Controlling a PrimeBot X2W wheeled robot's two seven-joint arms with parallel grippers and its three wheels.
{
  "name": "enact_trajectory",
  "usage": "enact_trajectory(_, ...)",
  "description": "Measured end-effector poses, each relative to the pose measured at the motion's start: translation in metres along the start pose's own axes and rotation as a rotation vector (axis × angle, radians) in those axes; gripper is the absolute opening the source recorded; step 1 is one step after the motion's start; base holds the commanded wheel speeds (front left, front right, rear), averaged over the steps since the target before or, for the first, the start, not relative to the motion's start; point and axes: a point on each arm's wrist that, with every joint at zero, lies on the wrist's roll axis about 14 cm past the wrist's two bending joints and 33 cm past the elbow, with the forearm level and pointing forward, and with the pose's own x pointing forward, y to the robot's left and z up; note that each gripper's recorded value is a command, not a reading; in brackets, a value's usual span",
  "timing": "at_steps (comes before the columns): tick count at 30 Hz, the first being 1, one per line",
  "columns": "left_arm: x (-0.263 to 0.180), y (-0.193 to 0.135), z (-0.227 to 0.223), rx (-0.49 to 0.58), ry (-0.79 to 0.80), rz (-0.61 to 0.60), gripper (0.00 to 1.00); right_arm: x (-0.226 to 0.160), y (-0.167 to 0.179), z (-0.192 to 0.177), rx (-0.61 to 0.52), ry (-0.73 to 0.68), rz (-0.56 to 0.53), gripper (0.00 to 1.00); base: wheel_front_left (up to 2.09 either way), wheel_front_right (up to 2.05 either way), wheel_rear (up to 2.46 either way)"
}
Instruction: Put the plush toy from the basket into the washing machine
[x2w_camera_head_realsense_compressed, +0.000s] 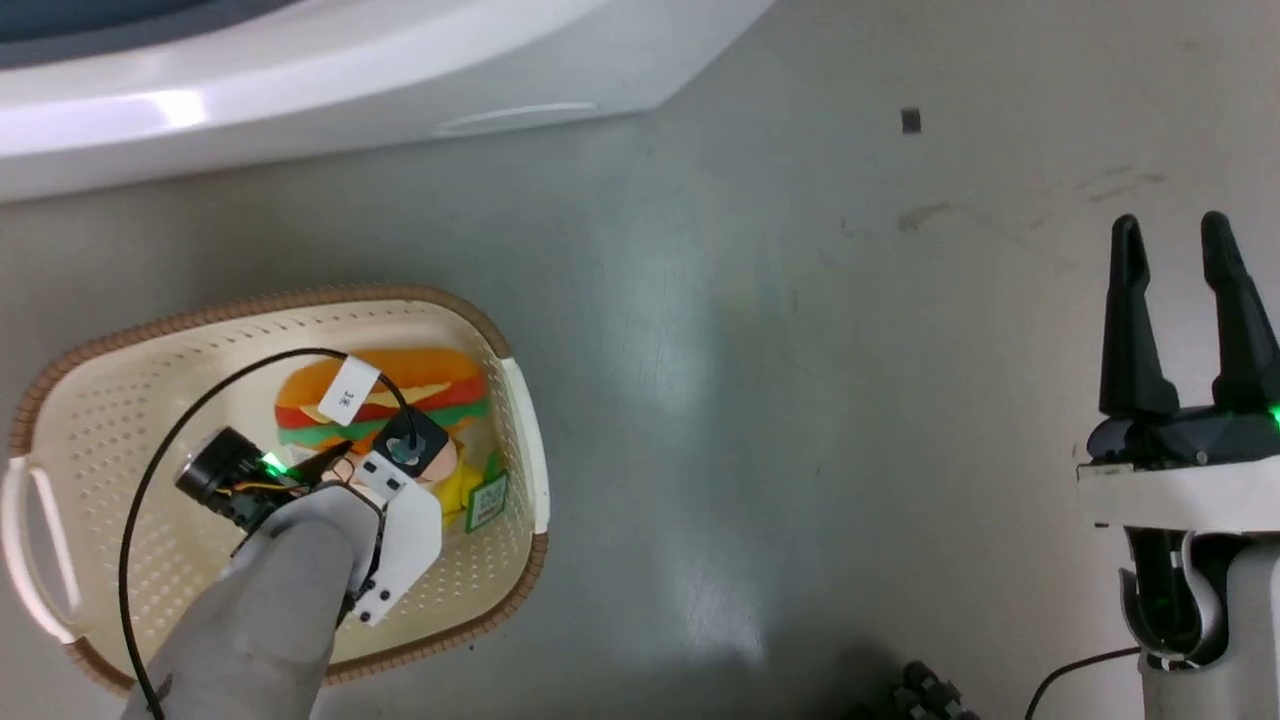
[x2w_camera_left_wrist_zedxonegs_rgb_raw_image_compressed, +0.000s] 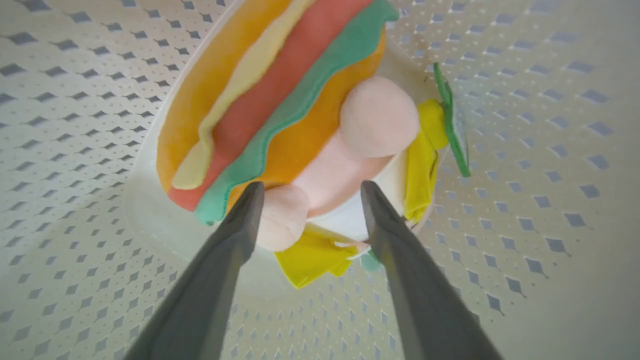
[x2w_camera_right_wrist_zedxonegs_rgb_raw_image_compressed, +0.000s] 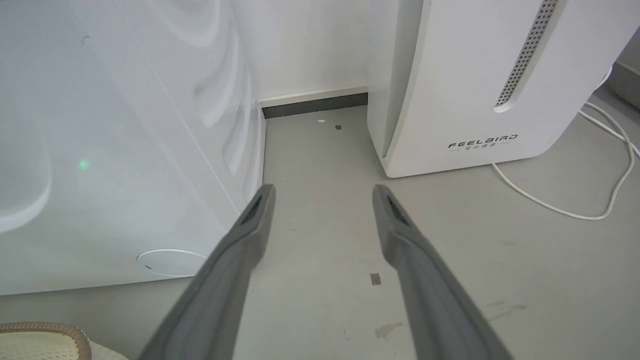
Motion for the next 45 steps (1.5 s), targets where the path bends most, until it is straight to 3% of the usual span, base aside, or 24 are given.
enact_trajectory(17, 0.057, 0.001, -0.034, 0.075, 0.148, -0.06, 0.98, 0.016, -0.026, -0.035, -0.024, 0.04, -0.071, 1.0, 0.0, 0.0, 0.0)
enact_trajectory(18, 0.059, 0.0, -0.035, 0.08, 0.154, -0.064, 0.36, 0.017, -0.027, -0.035, -0.026, 0.036, -0.073, 1.0, 0.0, 0.0, 0.0)
enact_trajectory(19, 0.062, 0.0, -0.037, 0.084, 0.16, -0.067, 0.0, 0.018, -0.028, -0.037, -0.026, 0.037, -0.075, 1.0, 0.0, 0.0, 0.0)
enact_trajectory(32, 0.058, 0.004, -0.042, 0.07, 0.189, -0.074, 0.0, 0.023, -0.028, -0.027, -0.02, 0.0, -0.075, 1.0, 0.0, 0.0, 0.0)
enact_trajectory(45, 0.004, -0.004, -0.033, -0.038, 0.103, -0.049, 0.0, 0.009, -0.016, 0.014, 0.017, -0.073, -0.046, 1.0, 0.0, 0.0, 0.0)
